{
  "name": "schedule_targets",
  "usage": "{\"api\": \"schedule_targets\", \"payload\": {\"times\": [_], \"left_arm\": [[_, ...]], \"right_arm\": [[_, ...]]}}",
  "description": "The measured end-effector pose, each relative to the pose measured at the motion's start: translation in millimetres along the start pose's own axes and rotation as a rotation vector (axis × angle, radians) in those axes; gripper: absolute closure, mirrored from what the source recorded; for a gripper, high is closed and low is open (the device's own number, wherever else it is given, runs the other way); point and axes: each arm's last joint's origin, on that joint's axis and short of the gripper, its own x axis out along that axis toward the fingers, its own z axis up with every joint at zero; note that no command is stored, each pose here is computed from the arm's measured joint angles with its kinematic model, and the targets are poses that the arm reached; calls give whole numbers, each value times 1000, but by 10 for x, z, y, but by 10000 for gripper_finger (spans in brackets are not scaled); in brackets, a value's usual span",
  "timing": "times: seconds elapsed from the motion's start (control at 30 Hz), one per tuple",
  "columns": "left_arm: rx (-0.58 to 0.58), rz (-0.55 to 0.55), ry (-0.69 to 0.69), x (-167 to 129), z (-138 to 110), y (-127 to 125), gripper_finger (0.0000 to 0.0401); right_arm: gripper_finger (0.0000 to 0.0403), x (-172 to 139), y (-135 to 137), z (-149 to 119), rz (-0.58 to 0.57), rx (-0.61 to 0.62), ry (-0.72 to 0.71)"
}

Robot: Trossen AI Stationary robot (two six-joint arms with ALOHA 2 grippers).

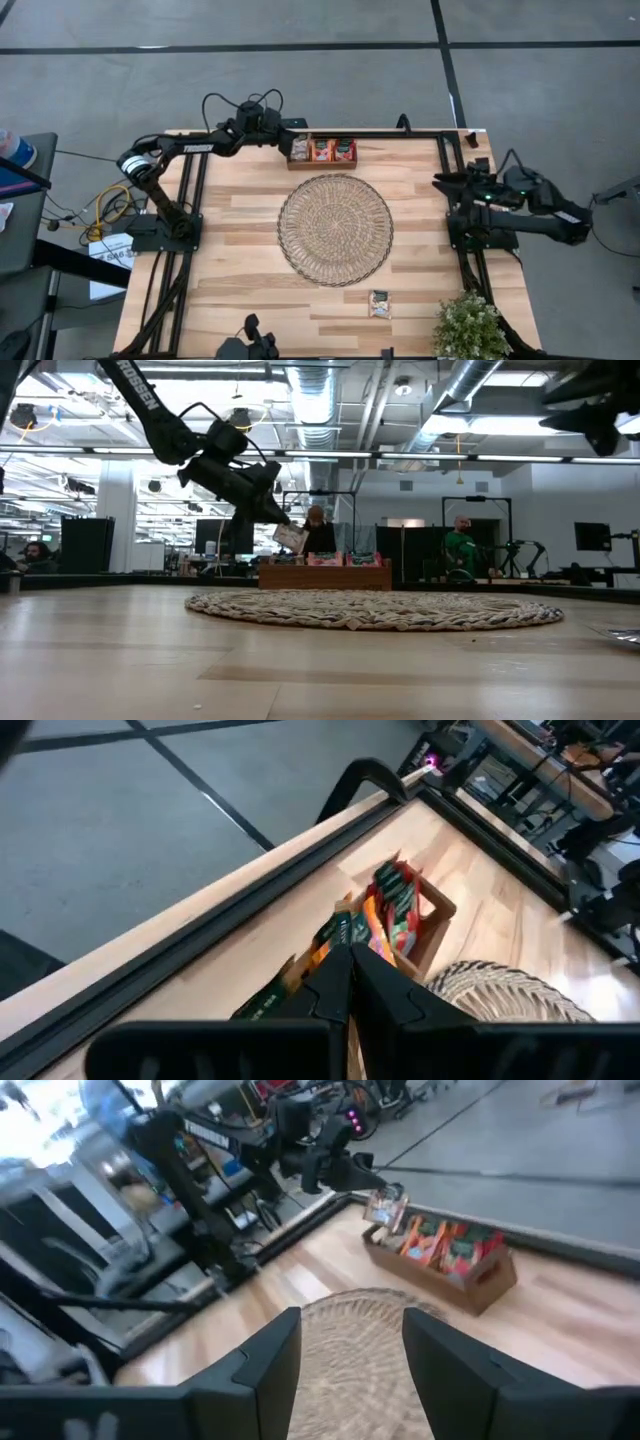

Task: Pick & Place Tea
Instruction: Put the brown tea bag into the left section of the wooden organizer

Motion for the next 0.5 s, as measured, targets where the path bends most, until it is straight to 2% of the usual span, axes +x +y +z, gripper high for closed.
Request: {"api": "schedule_targets", "payload": {"times": [0.1,0.23,0.37,0.5], "left_arm": [[10,25,17,-5,-88,25,401],[-22,61,39,-28,-262,90,401],[15,37,-38,-33,-189,67,401],[33,43,-44,-37,-183,78,401]], "right_arm": [[233,-60,-7,6,23,54,-25],[230,-64,28,56,56,17,-28],[229,-48,22,39,47,-4,-12],[232,-56,29,35,75,-44,-2]]}}
